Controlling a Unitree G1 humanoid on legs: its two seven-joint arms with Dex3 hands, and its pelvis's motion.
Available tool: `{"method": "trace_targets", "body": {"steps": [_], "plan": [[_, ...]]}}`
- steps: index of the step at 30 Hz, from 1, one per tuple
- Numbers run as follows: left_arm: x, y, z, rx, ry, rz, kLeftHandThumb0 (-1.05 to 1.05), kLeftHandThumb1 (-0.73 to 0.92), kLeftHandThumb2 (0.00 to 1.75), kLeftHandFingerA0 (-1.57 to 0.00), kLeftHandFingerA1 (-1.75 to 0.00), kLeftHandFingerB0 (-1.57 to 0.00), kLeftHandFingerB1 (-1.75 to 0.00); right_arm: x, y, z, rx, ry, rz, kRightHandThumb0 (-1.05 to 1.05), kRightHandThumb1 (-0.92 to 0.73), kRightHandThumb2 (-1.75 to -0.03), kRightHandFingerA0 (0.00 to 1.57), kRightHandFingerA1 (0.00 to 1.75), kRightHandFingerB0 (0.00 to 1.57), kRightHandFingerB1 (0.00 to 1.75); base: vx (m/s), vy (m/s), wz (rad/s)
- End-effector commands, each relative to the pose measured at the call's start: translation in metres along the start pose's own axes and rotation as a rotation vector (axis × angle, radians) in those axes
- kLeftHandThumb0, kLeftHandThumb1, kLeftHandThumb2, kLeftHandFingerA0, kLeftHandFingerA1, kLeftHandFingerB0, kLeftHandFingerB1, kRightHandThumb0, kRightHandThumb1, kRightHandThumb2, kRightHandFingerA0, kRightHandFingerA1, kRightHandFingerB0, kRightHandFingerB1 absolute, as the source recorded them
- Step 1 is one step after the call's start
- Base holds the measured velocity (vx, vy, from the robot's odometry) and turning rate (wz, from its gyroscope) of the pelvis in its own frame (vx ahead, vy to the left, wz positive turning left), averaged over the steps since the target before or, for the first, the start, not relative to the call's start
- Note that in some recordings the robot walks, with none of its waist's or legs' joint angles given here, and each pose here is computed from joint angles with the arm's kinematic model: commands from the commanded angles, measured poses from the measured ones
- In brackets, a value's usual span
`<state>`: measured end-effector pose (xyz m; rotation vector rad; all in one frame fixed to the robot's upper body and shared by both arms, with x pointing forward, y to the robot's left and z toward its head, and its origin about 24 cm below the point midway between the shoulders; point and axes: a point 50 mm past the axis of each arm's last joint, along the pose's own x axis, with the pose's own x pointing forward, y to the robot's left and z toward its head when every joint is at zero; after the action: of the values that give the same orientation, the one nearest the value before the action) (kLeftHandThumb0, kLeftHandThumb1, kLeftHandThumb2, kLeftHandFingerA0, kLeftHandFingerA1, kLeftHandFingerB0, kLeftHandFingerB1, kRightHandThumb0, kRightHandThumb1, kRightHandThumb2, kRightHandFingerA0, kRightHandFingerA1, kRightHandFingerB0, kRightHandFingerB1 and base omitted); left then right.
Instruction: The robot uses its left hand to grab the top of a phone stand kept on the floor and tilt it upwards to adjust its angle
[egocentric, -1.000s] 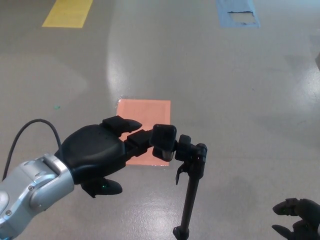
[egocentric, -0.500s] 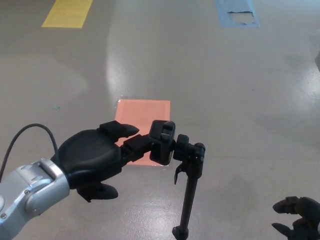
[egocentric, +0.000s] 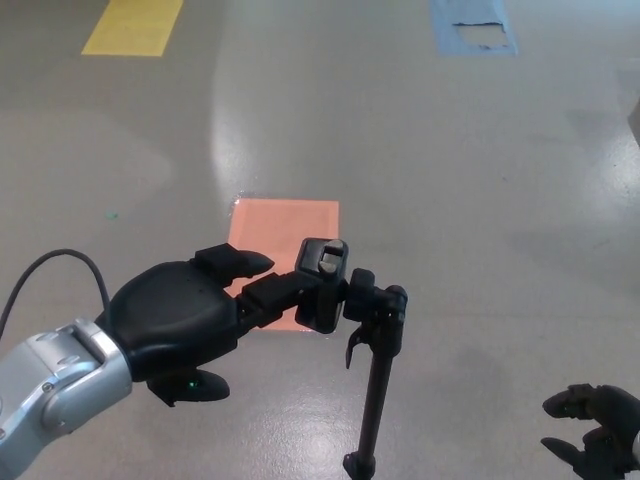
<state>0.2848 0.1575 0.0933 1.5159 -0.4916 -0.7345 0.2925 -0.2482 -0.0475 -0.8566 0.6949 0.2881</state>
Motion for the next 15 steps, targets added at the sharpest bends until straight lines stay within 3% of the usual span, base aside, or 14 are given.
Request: {"method": "trace_targets", "body": {"steps": [1, 15], "plan": [[-0.0055, -0.0101, -0.0016, 0.01, 0.01, -0.071, -0.34, 0.45, 0.67, -0.04, -0.32, -0.01, -0.15, -0.0014, -0.0044, -0.0047, -0.013, 0.015, -0.01, -0.61, -0.77, -0.63, 0.18, 0.32, 0.25, 0.3, 0.0, 0.0, 0.0], [-0.0033, -0.0052, -0.0084, 0.035, 0.066, -0.048, -0.36, 0.44, 0.68, -0.03, -0.32, 0.0, -0.12, -0.0011, -0.0043, -0.0039, -0.01, 0.016, -0.008, -0.63, -0.77, -0.63, 0.17, 0.32, 0.25, 0.3, 0.0, 0.0, 0.0]]}}
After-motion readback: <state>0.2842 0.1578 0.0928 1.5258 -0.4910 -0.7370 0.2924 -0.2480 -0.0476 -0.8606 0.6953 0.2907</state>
